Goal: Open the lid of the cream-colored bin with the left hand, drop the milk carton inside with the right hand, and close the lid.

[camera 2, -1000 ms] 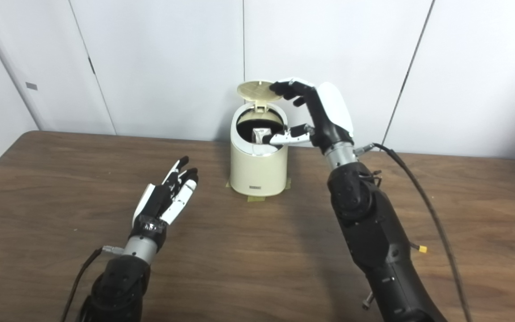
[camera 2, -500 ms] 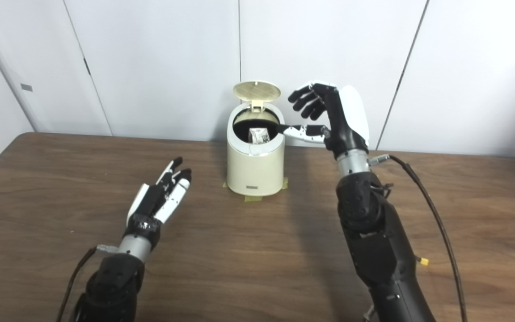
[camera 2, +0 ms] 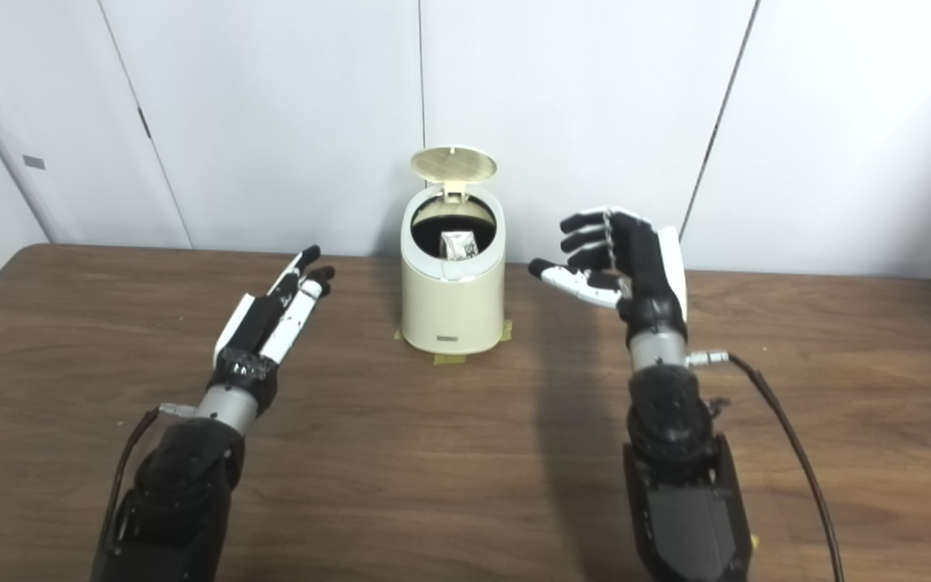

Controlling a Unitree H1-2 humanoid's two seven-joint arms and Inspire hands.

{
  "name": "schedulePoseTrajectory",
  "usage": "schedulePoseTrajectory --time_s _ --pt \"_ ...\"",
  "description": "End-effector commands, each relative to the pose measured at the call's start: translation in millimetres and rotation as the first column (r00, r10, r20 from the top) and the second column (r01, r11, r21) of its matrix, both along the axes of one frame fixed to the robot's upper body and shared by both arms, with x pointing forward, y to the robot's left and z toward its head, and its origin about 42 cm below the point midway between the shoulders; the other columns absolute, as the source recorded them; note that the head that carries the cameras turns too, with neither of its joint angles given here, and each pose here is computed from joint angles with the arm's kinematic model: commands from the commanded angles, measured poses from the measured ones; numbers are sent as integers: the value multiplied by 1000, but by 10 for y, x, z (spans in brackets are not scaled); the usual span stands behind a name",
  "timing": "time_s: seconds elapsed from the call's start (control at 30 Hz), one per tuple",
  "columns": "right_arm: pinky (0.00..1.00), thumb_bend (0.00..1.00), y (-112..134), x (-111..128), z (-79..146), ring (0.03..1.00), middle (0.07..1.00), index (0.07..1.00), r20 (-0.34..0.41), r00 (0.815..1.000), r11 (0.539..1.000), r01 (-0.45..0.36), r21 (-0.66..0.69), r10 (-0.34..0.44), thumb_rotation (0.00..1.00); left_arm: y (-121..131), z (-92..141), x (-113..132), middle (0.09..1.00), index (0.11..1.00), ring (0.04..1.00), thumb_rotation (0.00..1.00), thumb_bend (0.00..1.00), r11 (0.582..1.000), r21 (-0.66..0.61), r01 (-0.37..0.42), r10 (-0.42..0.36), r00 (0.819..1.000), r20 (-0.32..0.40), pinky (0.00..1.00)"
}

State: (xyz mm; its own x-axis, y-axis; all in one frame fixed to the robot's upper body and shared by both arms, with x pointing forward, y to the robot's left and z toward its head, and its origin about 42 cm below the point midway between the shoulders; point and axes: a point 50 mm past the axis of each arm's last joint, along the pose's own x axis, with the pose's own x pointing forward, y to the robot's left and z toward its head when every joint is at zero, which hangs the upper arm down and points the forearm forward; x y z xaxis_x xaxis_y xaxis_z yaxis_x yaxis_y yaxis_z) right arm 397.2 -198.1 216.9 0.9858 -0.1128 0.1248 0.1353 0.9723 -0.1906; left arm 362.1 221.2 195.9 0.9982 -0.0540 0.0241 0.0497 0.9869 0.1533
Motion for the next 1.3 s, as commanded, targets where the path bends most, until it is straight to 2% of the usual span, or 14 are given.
schedulePoseTrajectory --time_s 0.0,0.13,0.17,0.2,0.23,0.37,0.5,0.63,0.7,0.93,1.27 --pt "544 492 -15 -12 167 633 664 498 50 999 999 -18 44 16 151 4 218 122 927 972 923 792 269 1000 -5 16 -16 998 68 940" --pt "638 485 -68 -188 24 719 743 499 16 1000 991 -23 132 21 165 27 293 195 927 958 920 853 277 1000 7 28 -29 997 75 903" --pt "668 438 -75 -228 -12 746 767 628 9 1000 987 -27 155 26 402 28 321 219 929 953 920 848 284 999 4 32 -32 997 77 892" --pt "694 421 -80 -254 -35 770 787 698 5 1000 985 -31 171 30 548 29 340 234 929 949 917 849 285 999 5 34 -34 996 77 880" --pt "708 413 -76 -277 -55 782 797 734 1 999 981 -35 193 35 623 36 356 248 930 947 916 851 286 999 9 35 -36 996 79 874" --pt "762 428 -68 -383 -163 823 827 783 -22 998 974 -48 223 54 789 48 433 362 926 931 914 843 309 999 18 51 -53 994 99 869" --pt "771 423 -65 -479 -242 831 837 799 -42 997 970 -47 237 59 858 52 521 496 935 927 932 811 365 997 7 72 -73 991 113 904" --pt "805 447 -75 -551 -311 847 845 805 -51 997 962 -43 268 58 874 47 662 608 941 923 942 844 420 994 27 105 -108 985 134 920" --pt "808 465 -76 -591 -343 846 846 811 -60 997 963 -34 268 52 913 22 762 676 937 922 939 870 452 991 31 127 -130 981 144 913" --pt "778 496 -59 -682 -449 828 835 808 -70 996 971 -29 239 47 942 -121 1028 898 921 912 923 852 457 985 25 169 -171 972 161 908" --pt "777 437 -31 -742 -570 838 850 840 -56 997 987 -36 155 45 999 -322 1262 1065 910 899 910 881 480 972 64 228 -236 954 187 903"
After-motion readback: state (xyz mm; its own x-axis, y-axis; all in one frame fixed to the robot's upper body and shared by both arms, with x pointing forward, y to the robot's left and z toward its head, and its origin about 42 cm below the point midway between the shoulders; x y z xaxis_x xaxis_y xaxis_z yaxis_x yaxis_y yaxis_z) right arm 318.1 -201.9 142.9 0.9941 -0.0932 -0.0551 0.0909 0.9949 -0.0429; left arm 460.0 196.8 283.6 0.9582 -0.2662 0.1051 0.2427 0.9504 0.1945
